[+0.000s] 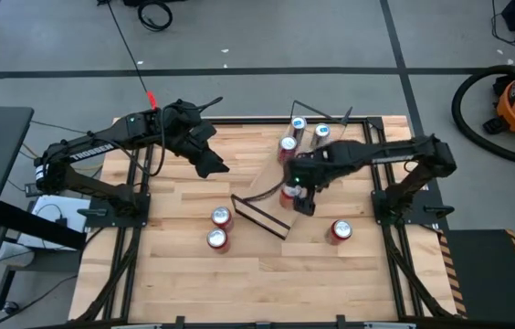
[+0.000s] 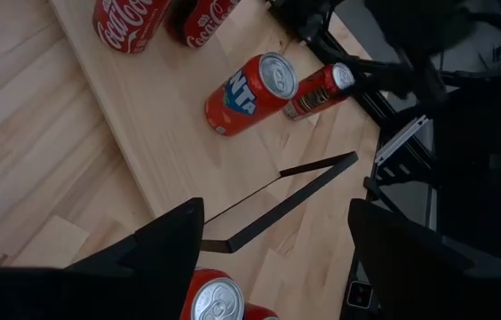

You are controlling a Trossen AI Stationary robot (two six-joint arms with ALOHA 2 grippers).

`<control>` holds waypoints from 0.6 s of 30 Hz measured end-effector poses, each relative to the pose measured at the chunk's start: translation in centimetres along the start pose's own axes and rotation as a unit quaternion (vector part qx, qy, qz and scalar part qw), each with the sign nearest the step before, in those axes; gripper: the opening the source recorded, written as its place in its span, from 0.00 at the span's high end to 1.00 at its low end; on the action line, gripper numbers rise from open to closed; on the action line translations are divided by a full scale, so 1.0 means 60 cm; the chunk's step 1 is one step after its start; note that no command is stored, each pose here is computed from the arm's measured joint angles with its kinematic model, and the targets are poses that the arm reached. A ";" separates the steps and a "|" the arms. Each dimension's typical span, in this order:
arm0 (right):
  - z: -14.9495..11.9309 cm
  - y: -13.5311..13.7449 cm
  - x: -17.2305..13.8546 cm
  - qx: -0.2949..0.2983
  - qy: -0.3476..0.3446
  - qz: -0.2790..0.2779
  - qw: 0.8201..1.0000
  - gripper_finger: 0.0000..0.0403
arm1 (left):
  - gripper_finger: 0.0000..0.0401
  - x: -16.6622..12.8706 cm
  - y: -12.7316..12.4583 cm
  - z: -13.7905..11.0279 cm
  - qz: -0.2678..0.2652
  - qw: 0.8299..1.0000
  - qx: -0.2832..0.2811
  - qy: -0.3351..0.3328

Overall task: Place canned beverage on shelf
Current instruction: Put the right red soda can on the shelf

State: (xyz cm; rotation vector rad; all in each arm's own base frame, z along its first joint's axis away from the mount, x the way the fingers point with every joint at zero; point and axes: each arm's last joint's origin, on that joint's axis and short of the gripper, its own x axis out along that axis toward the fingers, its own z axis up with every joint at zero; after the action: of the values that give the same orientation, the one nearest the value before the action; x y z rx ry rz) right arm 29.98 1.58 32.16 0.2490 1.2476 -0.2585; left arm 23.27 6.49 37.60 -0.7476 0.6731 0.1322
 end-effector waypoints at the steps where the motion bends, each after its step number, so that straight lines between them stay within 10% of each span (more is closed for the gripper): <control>1: -0.003 0.006 0.001 0.010 -0.019 -0.002 1.000 0.01 | 0.28 0.000 0.000 0.000 0.000 1.000 0.000 0.000; 9: -0.026 0.022 0.029 0.097 -0.122 -0.108 0.982 0.01 | 0.28 0.000 0.000 0.000 0.000 1.000 0.000 0.000; 18: -0.031 0.023 0.071 0.149 -0.152 -0.100 0.972 0.01 | 0.28 0.000 0.000 0.000 0.000 1.000 -0.005 0.000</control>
State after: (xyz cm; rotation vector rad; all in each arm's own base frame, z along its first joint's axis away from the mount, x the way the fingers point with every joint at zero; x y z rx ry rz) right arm 30.05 3.25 27.60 0.3283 0.9272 -0.6368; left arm 23.27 6.49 37.60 -0.7564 0.6725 0.1354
